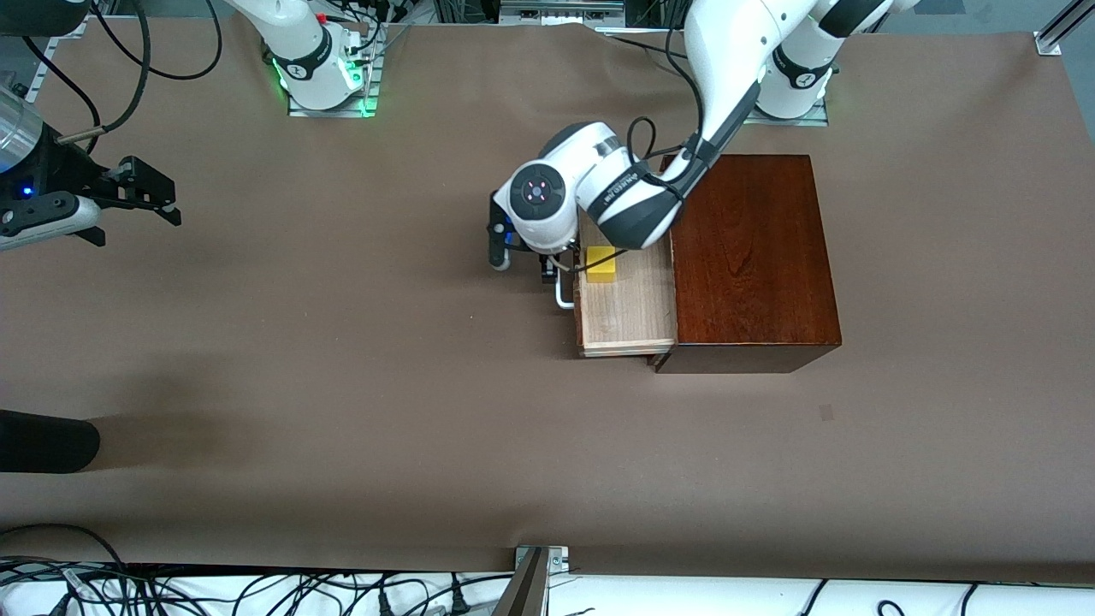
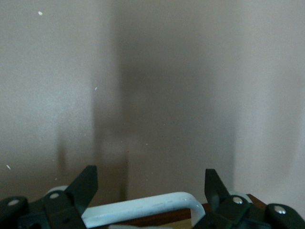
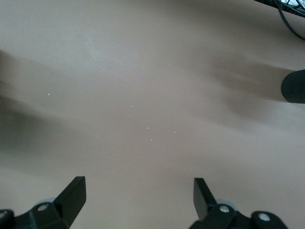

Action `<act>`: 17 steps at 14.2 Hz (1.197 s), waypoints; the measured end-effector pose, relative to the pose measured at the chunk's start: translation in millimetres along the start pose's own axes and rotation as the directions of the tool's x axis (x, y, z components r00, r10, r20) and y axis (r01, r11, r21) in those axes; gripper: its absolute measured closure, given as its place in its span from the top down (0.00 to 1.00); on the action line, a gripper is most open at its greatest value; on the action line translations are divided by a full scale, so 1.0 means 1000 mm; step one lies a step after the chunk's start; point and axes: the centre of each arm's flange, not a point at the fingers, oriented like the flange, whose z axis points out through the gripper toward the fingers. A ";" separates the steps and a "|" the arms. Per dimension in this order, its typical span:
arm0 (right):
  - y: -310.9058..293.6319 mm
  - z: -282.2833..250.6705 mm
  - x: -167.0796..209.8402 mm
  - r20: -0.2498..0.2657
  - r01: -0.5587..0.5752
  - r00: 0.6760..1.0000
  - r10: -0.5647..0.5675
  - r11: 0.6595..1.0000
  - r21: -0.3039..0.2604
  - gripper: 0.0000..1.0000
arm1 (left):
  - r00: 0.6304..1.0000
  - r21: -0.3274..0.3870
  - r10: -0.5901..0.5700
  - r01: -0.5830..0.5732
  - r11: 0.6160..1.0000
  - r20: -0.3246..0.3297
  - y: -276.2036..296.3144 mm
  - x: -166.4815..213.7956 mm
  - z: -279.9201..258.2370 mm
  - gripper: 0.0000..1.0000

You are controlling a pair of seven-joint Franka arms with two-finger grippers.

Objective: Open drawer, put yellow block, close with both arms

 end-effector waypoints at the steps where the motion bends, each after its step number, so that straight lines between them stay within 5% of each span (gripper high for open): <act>1: 0.000 0.000 0.000 0.000 0.000 1.000 0.000 1.000 0.000 1.00 | 0.999 -0.012 -0.003 0.004 1.000 0.033 0.000 -0.006 -0.003 1.00; 6: 0.000 0.000 0.000 0.000 0.000 1.000 0.000 1.000 0.000 1.00 | 0.981 -0.037 -0.018 0.025 0.999 0.195 0.000 -0.037 -0.012 1.00; 17: -0.006 -0.001 0.003 -0.011 0.011 1.000 -0.011 1.000 -0.002 1.00 | 0.961 -0.083 -0.114 0.139 0.987 0.252 -0.044 -0.106 -0.010 1.00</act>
